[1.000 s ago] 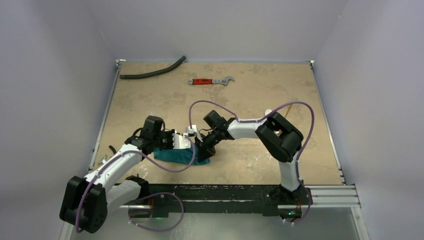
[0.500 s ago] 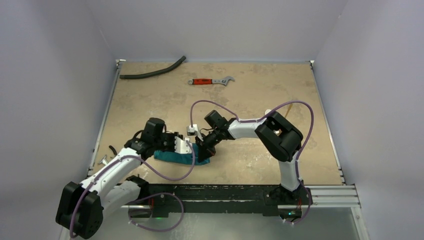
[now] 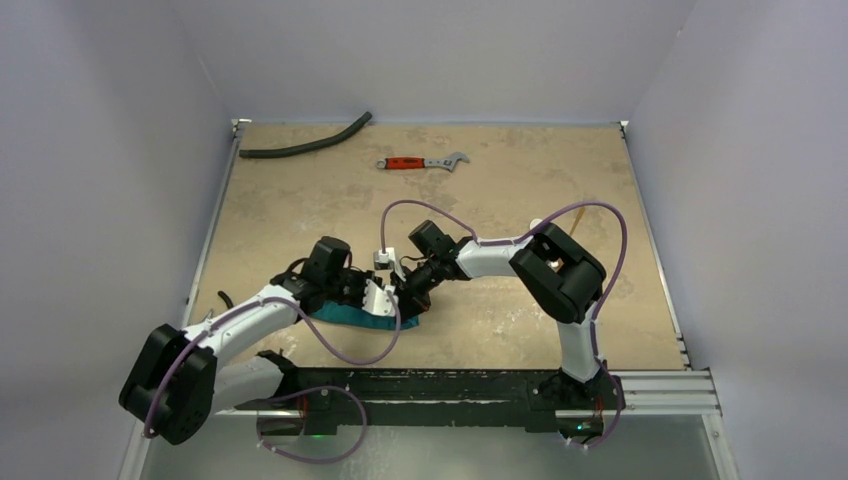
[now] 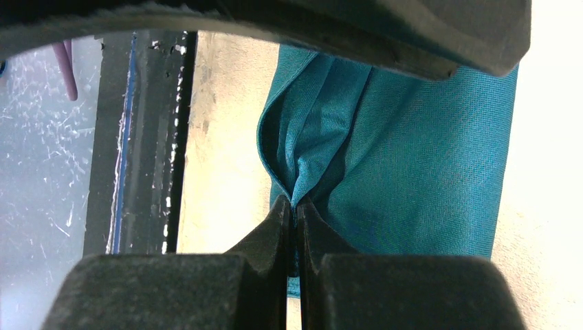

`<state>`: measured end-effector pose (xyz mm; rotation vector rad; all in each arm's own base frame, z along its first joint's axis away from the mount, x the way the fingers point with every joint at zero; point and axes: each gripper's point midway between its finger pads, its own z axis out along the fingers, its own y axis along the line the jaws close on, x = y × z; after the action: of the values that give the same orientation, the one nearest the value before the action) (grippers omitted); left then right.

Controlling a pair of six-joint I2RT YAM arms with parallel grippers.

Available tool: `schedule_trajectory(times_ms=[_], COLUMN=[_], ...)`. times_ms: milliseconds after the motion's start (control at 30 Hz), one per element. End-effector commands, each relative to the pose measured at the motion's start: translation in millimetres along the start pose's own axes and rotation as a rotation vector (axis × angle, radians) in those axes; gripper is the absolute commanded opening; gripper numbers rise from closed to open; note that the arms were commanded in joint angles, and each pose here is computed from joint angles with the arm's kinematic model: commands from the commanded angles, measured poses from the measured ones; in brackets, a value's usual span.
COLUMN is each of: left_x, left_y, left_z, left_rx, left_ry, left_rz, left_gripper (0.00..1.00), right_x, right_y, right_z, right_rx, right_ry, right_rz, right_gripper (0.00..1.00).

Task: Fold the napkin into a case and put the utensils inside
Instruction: Fold the smaller rectangle-folded napkin at the center of the board.

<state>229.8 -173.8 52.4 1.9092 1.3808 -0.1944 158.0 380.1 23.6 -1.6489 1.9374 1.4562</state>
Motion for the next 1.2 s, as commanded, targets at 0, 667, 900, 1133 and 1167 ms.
schedule_trajectory(times_ms=[0, 667, 900, 1133, 1167], left_x=[-6.9, 3.4, 8.1, 8.7, 9.1], left_y=[10.7, -16.3, -28.1, -34.9, -36.1], left_z=[8.7, 26.3, 30.6, 33.5, 33.4], left_rx=[-0.018, 0.078, 0.097, 0.123, 0.128], left_ry=[-0.034, -0.034, -0.028, -0.033, -0.032], left_rz=[0.056, 0.204, 0.294, 0.339, 0.342], left_gripper=[0.17, 0.15, 0.15, 0.1, 0.09], right_x=[-2.2, -10.8, -19.5, -37.2, -37.1], right_y=[3.4, 1.8, 2.3, -1.8, -2.6], right_z=[-3.0, -1.6, -3.7, -4.5, -4.3], right_rx=[0.002, 0.001, 0.006, 0.009, 0.009], right_ry=[-0.009, -0.029, -0.034, -0.02, -0.012], right_rz=[0.007, 0.033, 0.048, 0.046, 0.05], right_gripper=[0.01, 0.0, 0.0, 0.0, 0.0])
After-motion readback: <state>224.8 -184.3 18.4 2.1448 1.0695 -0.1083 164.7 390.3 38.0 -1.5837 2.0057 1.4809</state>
